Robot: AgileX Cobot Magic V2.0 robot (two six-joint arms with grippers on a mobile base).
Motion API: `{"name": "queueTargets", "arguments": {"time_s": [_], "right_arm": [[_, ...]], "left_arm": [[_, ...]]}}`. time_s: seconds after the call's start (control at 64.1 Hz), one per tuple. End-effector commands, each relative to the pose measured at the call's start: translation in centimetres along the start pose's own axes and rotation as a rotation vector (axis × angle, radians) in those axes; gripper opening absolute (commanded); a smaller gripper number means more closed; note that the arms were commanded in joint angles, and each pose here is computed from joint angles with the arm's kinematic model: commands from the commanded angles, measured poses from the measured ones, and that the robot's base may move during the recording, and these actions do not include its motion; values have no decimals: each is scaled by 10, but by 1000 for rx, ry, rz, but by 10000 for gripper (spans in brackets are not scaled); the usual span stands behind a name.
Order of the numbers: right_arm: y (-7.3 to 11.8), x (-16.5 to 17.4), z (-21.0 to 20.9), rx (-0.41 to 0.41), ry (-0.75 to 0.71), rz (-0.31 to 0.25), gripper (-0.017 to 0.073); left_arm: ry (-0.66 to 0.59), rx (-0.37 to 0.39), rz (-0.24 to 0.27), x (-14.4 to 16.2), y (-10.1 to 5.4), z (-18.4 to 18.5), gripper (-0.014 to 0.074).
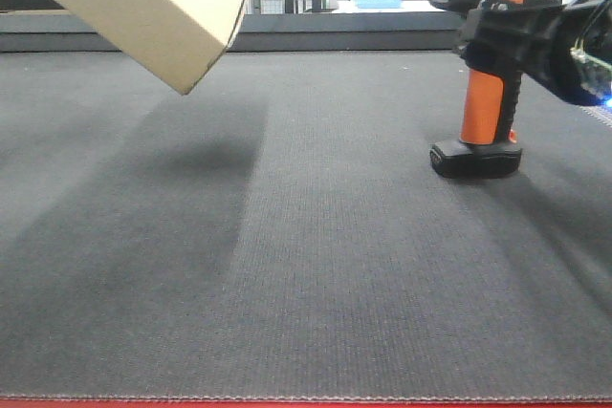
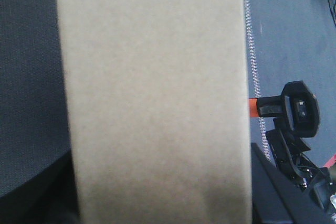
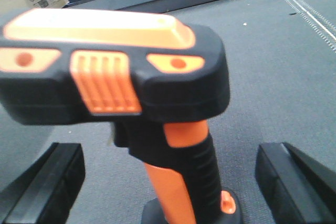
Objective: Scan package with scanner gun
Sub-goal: 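Lift the orange scanner gun with the right gripper toward the box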
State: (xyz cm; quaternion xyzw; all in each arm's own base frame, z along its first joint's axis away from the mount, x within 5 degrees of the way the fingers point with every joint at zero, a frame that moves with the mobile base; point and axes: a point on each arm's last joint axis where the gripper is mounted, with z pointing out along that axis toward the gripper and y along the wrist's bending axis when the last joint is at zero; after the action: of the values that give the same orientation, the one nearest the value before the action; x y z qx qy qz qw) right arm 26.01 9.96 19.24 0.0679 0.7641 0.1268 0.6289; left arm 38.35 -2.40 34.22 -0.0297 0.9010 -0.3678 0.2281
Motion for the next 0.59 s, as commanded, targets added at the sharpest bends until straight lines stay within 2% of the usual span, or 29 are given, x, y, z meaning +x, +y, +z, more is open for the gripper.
{"name": "queueTargets", "arguments": {"time_s": [0.0,0.577], "right_arm": [[2,-3,4,1,-35,6,568],[13,-1,30,-4,-27,6,568]], "left_arm": [[-9,30,-7,-1,-5,-1,-111],[-13,13,0,-1,-4,-1,-111]]}}
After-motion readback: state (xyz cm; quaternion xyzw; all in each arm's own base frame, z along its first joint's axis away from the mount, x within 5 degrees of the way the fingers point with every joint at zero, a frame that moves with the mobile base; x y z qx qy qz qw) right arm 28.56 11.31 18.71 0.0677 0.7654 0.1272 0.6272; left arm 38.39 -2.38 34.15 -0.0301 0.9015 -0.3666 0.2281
